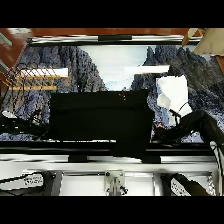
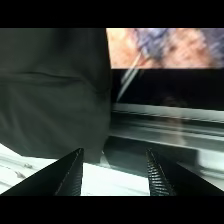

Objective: Fold the shirts.

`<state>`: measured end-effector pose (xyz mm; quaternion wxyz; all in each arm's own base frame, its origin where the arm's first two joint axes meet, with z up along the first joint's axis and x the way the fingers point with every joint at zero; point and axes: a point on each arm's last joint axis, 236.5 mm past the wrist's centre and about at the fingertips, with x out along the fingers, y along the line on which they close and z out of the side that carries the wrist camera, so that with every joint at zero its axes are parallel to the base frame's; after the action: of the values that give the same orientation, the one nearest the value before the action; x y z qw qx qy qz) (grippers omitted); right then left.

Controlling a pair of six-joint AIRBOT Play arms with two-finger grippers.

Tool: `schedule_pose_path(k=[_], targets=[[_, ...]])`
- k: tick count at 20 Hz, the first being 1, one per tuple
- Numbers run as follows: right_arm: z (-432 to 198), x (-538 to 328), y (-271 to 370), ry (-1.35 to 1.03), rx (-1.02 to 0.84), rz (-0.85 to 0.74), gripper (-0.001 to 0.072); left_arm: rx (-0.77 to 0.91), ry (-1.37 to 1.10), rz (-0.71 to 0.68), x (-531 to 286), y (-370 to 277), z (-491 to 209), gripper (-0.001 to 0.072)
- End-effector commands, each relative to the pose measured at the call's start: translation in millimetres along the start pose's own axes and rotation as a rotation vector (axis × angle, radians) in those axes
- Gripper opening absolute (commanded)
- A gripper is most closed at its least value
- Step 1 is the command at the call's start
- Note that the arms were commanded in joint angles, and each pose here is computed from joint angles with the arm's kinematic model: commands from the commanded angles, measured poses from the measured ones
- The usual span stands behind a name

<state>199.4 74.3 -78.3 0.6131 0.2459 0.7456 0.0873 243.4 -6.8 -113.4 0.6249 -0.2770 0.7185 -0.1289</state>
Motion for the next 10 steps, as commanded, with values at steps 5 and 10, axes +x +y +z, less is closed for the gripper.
schedule_pose_path(k=[5, 10], targets=[[-5.3, 46.0, 15.1, -0.039, 0.008, 0.015, 0.0515, 0.007, -0.008, 0.001, -3.4, -2.5, 0.3, 0.0035], [2.2, 59.8, 28.7, -0.061, 0.011, 0.024, 0.0136, 0.013, -0.023, -0.023, -4.1, -8.7, 3.6, 0.0034]])
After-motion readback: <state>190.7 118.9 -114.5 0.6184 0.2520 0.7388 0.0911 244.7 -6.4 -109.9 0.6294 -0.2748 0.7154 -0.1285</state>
